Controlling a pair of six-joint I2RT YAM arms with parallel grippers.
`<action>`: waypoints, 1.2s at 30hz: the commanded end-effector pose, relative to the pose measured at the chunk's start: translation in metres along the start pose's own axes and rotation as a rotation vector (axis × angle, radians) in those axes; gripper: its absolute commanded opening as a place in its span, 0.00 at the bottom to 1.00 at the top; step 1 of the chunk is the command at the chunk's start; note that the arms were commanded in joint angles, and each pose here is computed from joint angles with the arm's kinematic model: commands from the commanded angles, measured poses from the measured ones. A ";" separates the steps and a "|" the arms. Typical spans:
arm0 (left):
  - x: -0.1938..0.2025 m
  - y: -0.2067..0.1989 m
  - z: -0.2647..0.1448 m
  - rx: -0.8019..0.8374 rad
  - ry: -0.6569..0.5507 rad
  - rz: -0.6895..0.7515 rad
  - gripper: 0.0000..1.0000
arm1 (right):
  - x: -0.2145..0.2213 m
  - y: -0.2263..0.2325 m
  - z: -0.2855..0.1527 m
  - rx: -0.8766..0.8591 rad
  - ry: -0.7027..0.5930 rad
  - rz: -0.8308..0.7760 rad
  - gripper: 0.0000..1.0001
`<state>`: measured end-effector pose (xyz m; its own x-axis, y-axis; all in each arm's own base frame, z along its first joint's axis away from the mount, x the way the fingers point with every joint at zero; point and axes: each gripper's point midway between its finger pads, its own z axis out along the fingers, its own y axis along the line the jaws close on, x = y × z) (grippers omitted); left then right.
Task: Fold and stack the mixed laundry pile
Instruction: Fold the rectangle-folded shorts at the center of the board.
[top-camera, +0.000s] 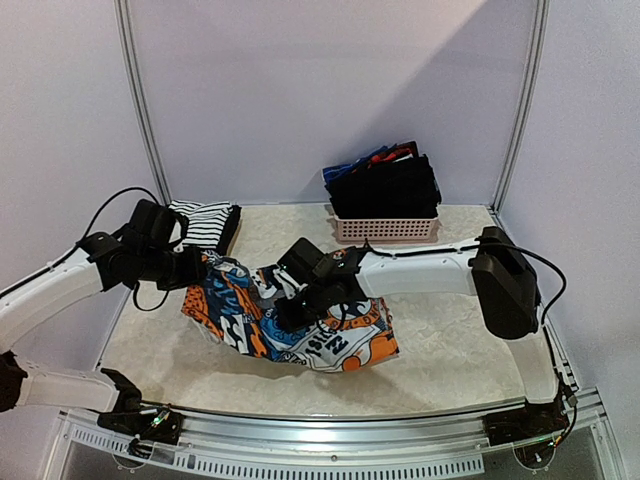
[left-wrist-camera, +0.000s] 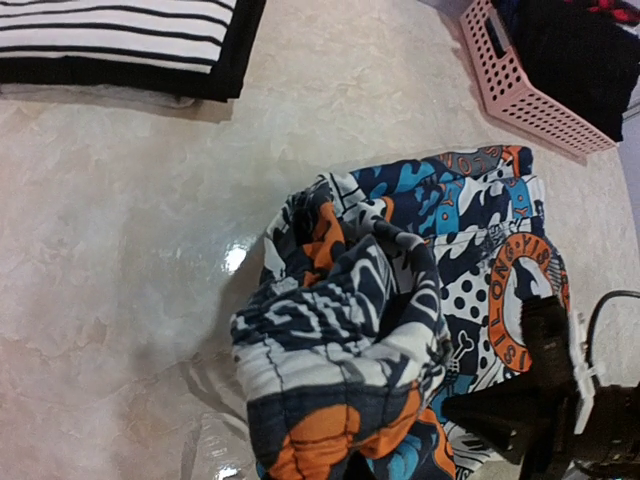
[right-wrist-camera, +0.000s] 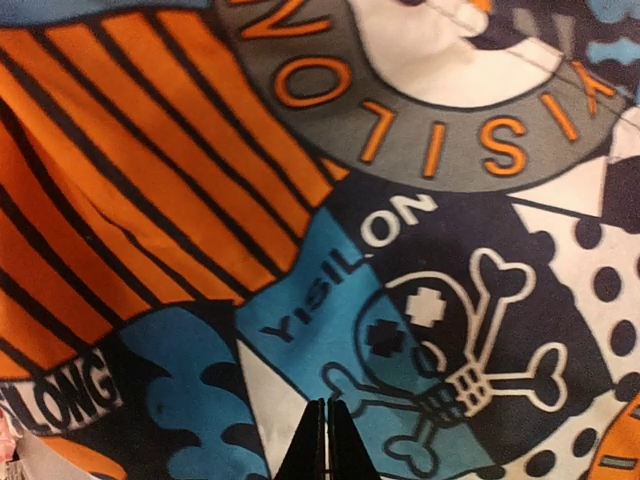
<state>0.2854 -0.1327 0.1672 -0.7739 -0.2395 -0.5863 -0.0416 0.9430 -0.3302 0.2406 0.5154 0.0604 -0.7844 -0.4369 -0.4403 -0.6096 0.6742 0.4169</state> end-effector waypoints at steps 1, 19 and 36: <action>-0.012 -0.025 -0.004 0.038 0.001 -0.001 0.00 | -0.002 0.020 0.016 -0.078 0.006 -0.004 0.04; -0.041 -0.070 -0.031 0.000 0.017 0.146 0.00 | -0.054 0.074 0.036 -0.330 -0.114 0.011 0.05; -0.031 -0.113 0.017 -0.155 0.058 0.312 0.00 | -0.010 -0.036 -0.029 -0.004 -0.213 0.141 0.12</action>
<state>0.3192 -0.2219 0.2049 -0.8147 0.0595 -0.5768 0.1018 0.9940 -0.0412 0.2470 0.4904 0.0325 -0.8499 -0.2967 -0.4354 -0.5038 0.6995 0.5068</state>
